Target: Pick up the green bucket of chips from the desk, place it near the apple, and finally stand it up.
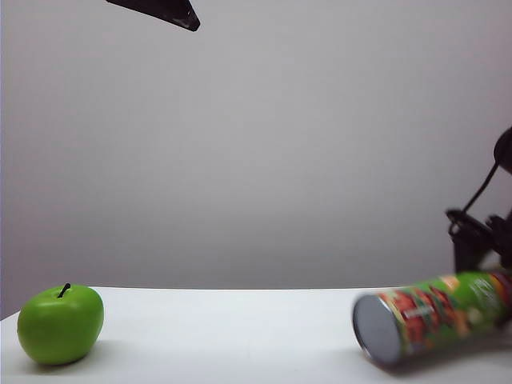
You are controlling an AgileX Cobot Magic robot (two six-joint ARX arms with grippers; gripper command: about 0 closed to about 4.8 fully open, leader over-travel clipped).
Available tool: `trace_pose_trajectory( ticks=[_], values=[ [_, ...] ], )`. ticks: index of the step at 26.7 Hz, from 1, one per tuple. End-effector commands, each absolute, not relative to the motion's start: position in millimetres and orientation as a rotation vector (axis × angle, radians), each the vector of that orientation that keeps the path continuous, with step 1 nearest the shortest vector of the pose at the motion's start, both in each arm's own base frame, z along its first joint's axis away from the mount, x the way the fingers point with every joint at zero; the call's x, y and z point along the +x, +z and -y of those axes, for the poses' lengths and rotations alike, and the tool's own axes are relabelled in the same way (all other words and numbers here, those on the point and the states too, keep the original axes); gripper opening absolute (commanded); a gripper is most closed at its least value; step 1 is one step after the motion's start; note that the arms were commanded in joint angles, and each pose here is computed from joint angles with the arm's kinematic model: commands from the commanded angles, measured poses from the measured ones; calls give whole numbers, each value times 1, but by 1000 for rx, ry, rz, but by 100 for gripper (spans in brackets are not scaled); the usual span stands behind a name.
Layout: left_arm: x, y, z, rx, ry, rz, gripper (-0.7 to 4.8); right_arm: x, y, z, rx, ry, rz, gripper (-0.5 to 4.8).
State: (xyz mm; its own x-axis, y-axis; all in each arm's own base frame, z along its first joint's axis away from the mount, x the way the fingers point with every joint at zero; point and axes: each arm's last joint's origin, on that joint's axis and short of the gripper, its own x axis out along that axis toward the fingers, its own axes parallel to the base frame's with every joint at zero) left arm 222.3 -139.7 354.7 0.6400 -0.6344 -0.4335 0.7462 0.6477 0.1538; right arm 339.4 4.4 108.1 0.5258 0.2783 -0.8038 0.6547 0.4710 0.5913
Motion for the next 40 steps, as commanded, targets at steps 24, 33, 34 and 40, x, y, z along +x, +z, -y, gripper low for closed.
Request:
trace_pose_trajectory(
  ticks=[24,33,34,40],
  values=[
    [200,378,123,272,-686,-310,-5,374,239,-126,209,879,-76,251],
    [192,374,113,332,-548,-398,-5,353,238,-185,-66,897,69,251],
    [192,373,113,334,-548,-404,-5,350,237,-191,-83,904,78,251],
    [190,369,102,371,-516,-469,-5,338,211,-232,-92,986,88,251]
  ],
)
